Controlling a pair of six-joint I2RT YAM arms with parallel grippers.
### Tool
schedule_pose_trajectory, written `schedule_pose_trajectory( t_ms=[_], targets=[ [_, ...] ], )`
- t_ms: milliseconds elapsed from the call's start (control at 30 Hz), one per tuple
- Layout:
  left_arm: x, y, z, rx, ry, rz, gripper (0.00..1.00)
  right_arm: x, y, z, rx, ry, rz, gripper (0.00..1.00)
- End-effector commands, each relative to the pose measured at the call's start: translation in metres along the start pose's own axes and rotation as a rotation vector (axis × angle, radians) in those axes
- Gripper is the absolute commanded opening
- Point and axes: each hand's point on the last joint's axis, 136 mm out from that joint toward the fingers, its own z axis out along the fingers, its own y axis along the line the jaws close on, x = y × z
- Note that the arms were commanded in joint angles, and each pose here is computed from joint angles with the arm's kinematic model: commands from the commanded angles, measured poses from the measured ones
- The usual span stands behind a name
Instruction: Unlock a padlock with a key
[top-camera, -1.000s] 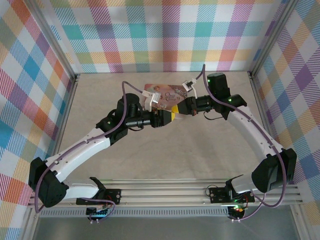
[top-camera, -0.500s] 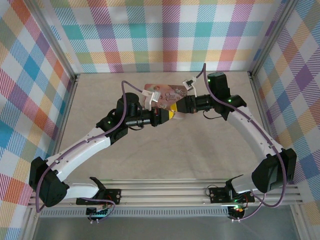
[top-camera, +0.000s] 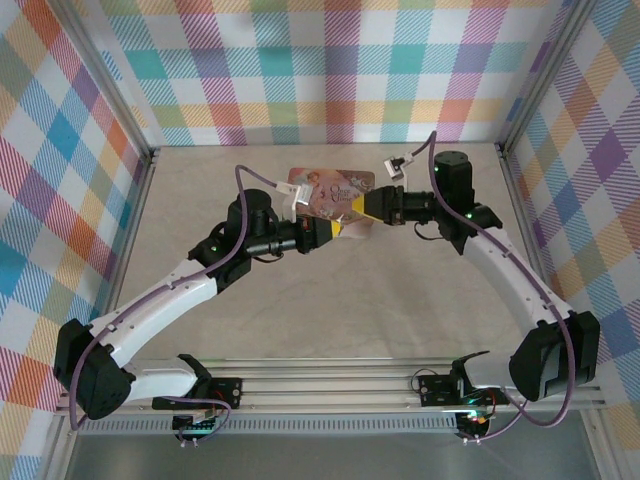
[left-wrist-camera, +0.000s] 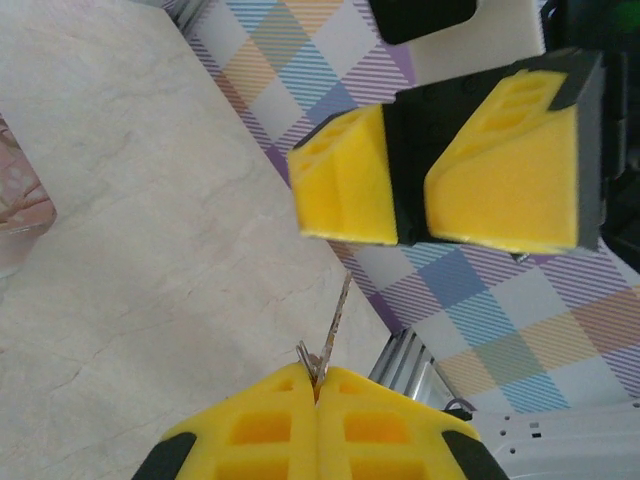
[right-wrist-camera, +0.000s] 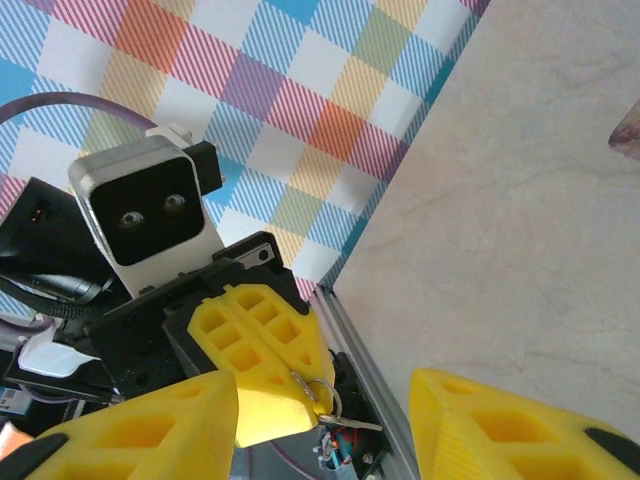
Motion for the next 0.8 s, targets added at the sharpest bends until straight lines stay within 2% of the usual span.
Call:
schedule_pose_trajectory(
  t_ms=[0, 133, 333, 533, 767],
  targets=[
    [-0.01, -0.012, -0.003, 0.063, -0.027, -0.003, 0.0, 0.005, 0.017, 0.004, -0.053, 0.005, -0.031, 0.48],
    [-0.008, -0.016, 0.002, 0.098, -0.003, -0.024, 0.0, 0.011, 0.018, 0.013, -0.064, 0.024, -0.036, 0.43],
    [-0.004, -0.021, 0.006, 0.135, 0.034, -0.054, 0.0, 0.013, 0.021, 0.018, -0.079, 0.035, -0.055, 0.3],
    [-0.003, -0.02, 0.005, 0.131, 0.038, -0.07, 0.0, 0.016, 0.025, 0.018, -0.099, 0.061, -0.062, 0.0],
    [-0.004, -0.015, 0.006, 0.101, 0.039, -0.101, 0.0, 0.018, 0.027, 0.015, -0.069, 0.062, -0.073, 0.0]
  ],
)
